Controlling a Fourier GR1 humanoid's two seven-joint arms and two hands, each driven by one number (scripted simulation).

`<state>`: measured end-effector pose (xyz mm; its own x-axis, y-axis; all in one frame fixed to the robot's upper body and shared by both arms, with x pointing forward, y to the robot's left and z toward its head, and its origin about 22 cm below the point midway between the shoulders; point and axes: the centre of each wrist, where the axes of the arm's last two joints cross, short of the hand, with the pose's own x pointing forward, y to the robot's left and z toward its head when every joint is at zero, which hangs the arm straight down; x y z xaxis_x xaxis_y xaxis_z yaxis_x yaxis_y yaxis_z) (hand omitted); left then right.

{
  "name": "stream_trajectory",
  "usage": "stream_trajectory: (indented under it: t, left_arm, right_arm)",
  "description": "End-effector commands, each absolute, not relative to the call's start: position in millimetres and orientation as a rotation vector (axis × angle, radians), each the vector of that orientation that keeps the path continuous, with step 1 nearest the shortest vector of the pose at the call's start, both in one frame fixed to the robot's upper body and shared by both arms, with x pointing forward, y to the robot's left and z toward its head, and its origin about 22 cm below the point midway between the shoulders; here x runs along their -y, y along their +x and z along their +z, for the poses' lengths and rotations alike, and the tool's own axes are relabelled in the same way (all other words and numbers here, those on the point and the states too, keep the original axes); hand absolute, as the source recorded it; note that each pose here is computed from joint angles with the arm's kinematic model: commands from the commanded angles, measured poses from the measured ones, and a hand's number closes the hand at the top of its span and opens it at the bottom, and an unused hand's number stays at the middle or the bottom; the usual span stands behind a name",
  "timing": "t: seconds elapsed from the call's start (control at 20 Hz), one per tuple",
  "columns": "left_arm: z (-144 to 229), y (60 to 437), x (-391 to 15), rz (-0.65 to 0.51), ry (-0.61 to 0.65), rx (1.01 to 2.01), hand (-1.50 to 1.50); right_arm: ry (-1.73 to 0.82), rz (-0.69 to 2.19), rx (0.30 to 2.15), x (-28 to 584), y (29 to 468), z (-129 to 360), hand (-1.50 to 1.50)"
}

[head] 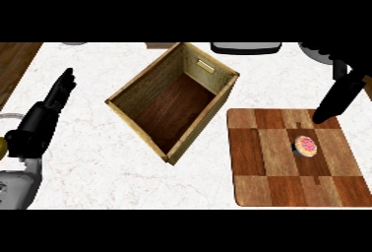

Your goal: Pick the cupcake from the cutting board and place it in the basket

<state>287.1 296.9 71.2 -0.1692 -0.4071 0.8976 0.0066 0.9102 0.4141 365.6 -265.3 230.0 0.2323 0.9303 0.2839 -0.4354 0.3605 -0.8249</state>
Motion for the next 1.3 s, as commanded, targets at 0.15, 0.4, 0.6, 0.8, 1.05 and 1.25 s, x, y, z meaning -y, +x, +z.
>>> stream_trajectory:
  t: [0.15,0.4,0.6,0.8,1.05,1.25]
  left_arm:
    - [70.1,287.5,-294.8,-0.370,0.289,1.705,0.00]
    - [61.8,283.0,-310.8,-0.373,0.308,1.732,0.00]
    - [82.7,290.8,-293.7,-0.374,0.303,1.733,0.00]
    - [67.1,290.6,-297.3,-0.364,0.312,1.717,0.00]
    - [75.4,279.0,-276.7,-0.379,0.292,1.725,0.00]
    - [74.5,287.3,-279.7,-0.365,0.303,1.713,0.00]
  right_arm:
    - [-0.643,1.111,0.709,276.8,351.5,248.3,-1.50]
    - [-0.604,1.117,0.695,290.3,360.2,226.8,-1.50]
    - [-0.593,1.140,0.661,293.6,355.9,196.5,-1.50]
    - [-0.593,1.168,0.581,268.1,355.6,177.6,-1.50]
    - [-0.593,1.185,0.518,309.7,355.8,150.7,-1.50]
    - [-0.606,1.182,0.530,296.7,343.4,138.5,-1.50]
